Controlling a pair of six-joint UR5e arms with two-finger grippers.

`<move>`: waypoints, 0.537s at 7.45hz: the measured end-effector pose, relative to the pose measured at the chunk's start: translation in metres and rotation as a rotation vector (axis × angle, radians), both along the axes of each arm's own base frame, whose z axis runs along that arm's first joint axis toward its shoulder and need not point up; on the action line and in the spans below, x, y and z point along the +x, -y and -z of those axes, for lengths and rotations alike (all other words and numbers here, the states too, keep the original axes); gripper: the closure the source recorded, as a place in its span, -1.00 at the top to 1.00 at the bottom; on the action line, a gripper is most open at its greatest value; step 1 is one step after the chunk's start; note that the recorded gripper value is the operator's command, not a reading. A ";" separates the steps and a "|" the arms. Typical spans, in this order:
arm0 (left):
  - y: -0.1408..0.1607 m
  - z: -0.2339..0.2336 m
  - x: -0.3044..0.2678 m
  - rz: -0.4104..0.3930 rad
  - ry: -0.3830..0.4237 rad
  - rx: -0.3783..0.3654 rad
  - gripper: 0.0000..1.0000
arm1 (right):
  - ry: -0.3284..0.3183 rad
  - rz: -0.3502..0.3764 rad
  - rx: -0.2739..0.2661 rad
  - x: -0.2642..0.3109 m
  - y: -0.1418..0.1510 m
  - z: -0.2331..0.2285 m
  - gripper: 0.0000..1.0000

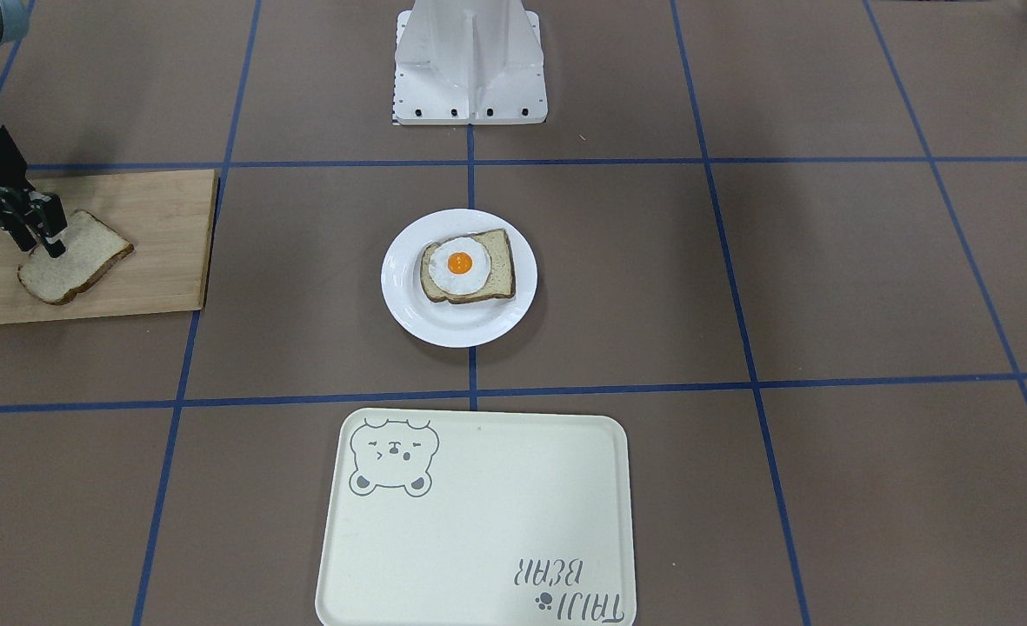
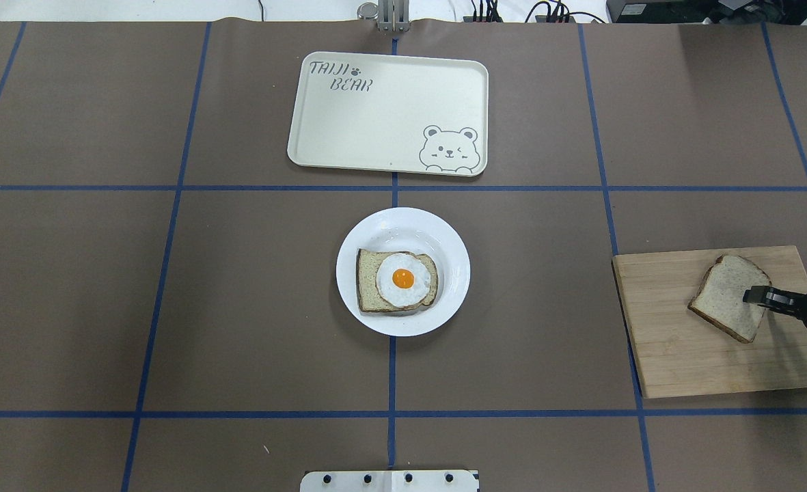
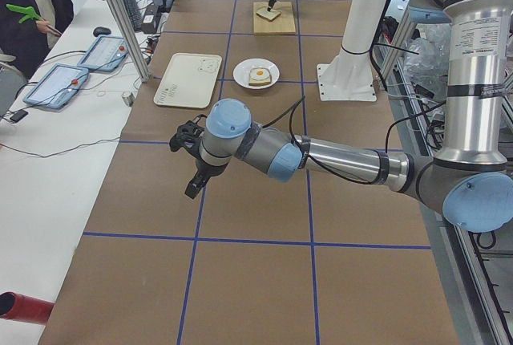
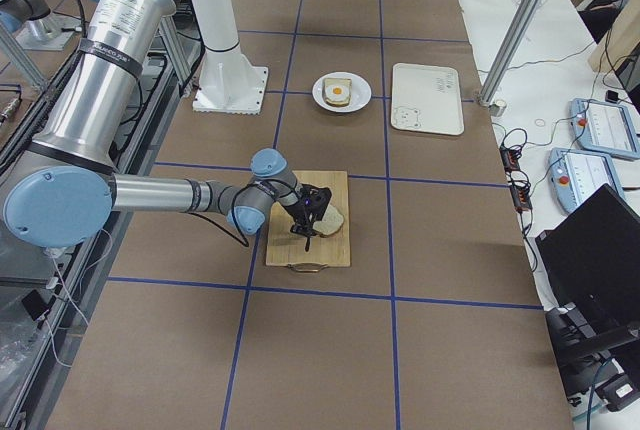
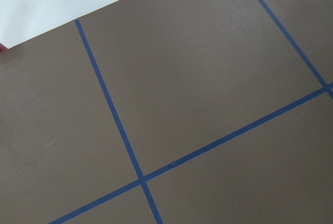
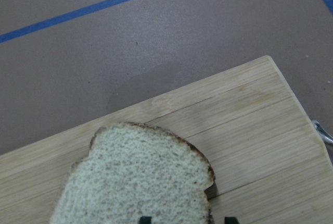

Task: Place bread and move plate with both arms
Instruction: 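Lower the right gripper onto the bread slice on the bamboo board and grasp it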

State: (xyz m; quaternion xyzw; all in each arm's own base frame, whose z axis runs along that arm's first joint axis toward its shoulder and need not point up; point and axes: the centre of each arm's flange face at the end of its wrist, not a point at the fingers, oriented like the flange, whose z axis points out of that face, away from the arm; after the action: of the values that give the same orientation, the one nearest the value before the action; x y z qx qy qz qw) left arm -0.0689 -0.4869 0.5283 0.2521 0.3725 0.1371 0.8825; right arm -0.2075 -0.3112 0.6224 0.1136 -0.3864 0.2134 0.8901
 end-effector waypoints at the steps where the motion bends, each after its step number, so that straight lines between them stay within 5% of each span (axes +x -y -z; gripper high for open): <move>1: 0.000 0.000 0.000 0.000 0.000 0.000 0.96 | -0.001 0.004 0.001 -0.001 -0.001 0.000 -1.00; 4: -0.001 0.000 -0.001 0.001 0.000 0.000 0.96 | 0.010 0.022 0.010 -0.003 -0.002 0.006 -1.00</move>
State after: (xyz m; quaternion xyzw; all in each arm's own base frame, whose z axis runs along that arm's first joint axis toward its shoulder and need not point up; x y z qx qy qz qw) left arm -0.0696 -0.4864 0.5283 0.2524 0.3723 0.1365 0.8826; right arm -0.2103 -0.3092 0.6168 0.1131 -0.3930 0.2023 0.8898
